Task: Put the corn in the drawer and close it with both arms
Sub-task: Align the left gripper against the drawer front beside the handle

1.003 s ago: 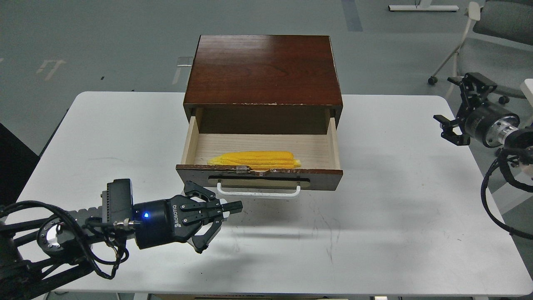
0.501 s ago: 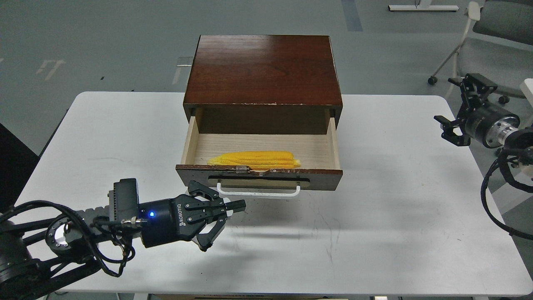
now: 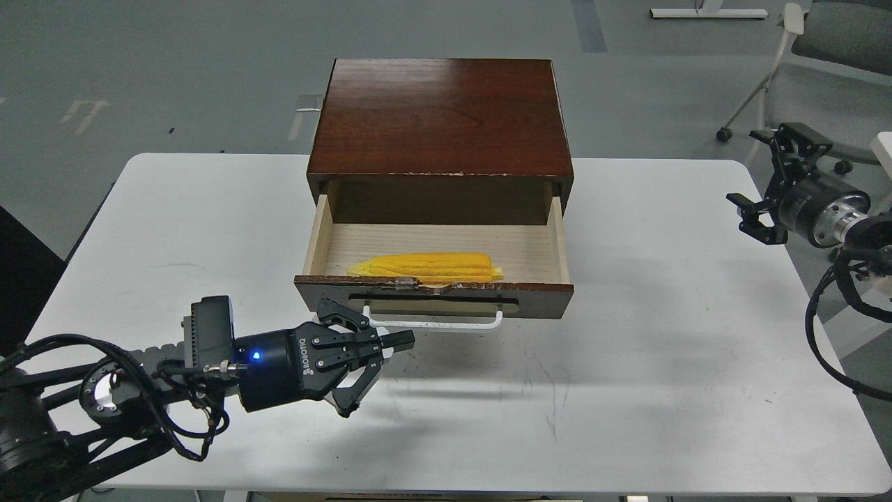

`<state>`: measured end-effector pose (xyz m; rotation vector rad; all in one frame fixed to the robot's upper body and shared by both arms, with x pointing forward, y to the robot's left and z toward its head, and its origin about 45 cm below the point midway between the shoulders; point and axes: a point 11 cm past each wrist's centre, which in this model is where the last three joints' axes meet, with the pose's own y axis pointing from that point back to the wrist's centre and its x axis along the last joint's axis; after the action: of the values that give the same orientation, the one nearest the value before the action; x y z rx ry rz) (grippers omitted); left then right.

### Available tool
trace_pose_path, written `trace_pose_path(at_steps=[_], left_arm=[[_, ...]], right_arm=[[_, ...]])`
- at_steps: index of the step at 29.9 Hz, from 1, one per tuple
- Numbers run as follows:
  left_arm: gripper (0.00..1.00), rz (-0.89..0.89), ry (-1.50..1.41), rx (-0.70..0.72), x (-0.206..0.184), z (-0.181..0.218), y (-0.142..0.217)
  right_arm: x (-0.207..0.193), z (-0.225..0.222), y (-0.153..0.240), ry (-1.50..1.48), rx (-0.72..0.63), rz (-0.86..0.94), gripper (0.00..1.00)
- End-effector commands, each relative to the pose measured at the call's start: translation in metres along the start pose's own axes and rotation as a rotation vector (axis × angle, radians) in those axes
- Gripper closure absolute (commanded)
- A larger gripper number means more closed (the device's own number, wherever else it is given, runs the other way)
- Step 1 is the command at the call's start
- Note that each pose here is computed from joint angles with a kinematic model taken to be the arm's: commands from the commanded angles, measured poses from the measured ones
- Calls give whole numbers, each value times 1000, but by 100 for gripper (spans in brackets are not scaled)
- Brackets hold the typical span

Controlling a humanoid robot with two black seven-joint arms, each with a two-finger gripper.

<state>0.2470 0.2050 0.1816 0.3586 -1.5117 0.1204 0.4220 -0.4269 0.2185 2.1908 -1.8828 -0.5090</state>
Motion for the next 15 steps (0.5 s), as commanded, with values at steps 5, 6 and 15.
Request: trace_pose_path(at_steps=[5,6,15], left_arm=[[100,-18,5,4,-1,-2,1],[100,-36,14,6,-4,-2,2],[100,-59,25,14,-4,-5,2]], right_arm=[[0,0,0,0,0,-1,0],[0,0,0,0,0,-1,0],[0,1,0,-1,-2,-1,0]])
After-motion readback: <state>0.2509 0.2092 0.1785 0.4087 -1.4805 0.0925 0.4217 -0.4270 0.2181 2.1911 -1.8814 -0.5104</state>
